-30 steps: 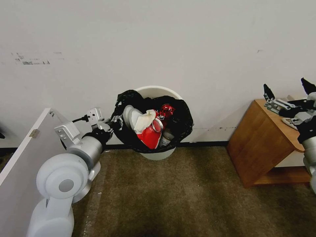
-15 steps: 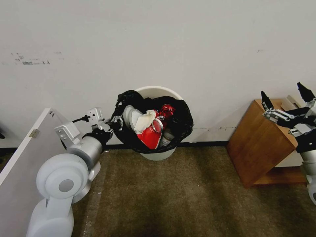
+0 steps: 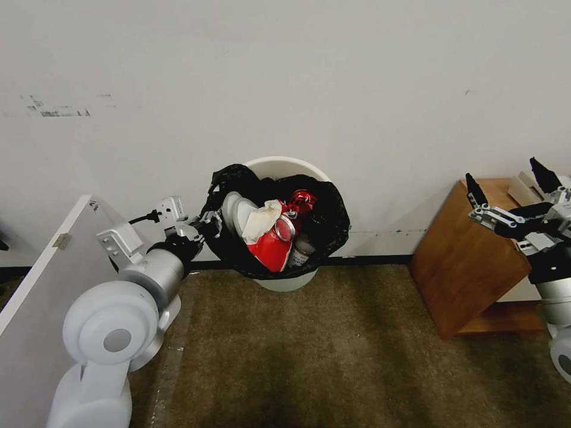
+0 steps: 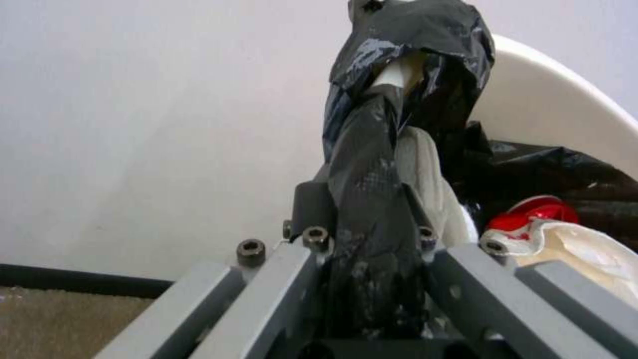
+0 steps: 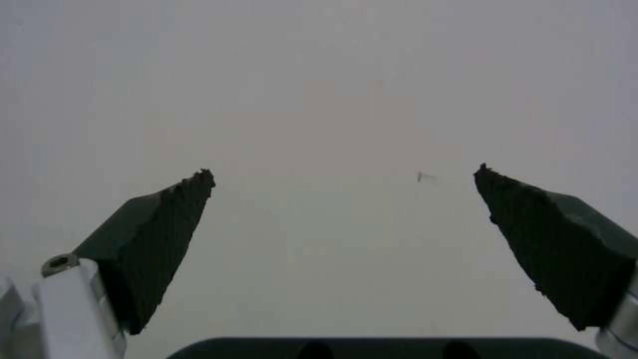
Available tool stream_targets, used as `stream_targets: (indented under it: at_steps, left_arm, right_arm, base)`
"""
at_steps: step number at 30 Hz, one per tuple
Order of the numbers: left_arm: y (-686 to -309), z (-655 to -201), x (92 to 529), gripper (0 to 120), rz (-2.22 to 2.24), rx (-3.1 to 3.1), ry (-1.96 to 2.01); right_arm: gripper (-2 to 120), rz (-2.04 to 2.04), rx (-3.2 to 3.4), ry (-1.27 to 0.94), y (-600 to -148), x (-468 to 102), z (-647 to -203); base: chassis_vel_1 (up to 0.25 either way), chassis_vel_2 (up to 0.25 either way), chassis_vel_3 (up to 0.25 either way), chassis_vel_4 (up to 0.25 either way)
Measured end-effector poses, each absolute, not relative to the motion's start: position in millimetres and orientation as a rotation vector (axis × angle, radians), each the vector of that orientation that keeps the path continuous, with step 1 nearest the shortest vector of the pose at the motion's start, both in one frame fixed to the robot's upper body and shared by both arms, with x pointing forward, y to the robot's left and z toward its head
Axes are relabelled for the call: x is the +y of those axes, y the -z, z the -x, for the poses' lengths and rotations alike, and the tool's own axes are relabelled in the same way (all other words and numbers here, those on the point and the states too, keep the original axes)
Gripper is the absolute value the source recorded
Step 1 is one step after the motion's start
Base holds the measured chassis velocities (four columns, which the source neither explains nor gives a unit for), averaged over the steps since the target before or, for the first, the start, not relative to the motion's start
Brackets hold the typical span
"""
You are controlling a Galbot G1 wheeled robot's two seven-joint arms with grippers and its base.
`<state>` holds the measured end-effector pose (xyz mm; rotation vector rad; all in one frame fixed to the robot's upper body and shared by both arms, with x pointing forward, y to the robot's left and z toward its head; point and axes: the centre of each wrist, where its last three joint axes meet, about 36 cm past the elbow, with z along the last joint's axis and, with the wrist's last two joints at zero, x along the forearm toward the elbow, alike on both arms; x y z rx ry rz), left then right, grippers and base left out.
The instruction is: Pick up the trash bin, then pick up the garbage from the floor and place it into the trash bin.
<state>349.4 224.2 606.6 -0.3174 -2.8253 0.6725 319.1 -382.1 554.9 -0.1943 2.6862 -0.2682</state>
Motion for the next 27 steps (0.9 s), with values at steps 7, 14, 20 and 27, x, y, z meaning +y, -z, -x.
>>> stream_targets:
  at_steps: [7, 14, 20, 27]
  left_arm:
    - [-606.5, -348.1, 223.9, 4, 0.317, -2.825, -0.674]
    - [-606.8, -347.8, 224.2, 4, 0.317, -2.826, -0.674]
    - [-607.2, -347.3, 224.4, 4, 0.316, -2.828, -0.675]
    - [-607.9, -347.6, 224.4, 4, 0.318, -2.830, -0.676]
  right_arm:
    - [100, 0.200, 2.680, 0.267, -556.0, -381.0, -319.0]
    - [100, 0.201, 2.674, 0.267, -557.2, -380.7, -319.7]
    - [100, 0.204, 2.675, 0.262, -556.8, -379.5, -319.8]
    - [100, 0.207, 2.677, 0.257, -554.7, -377.7, -319.9]
  base:
    - [0.000, 0.000, 0.000, 0.000]
    - [0.000, 0.000, 0.000, 0.000]
    - [0.000, 0.000, 0.000, 0.000]
    - [0.000, 0.000, 0.000, 0.000]
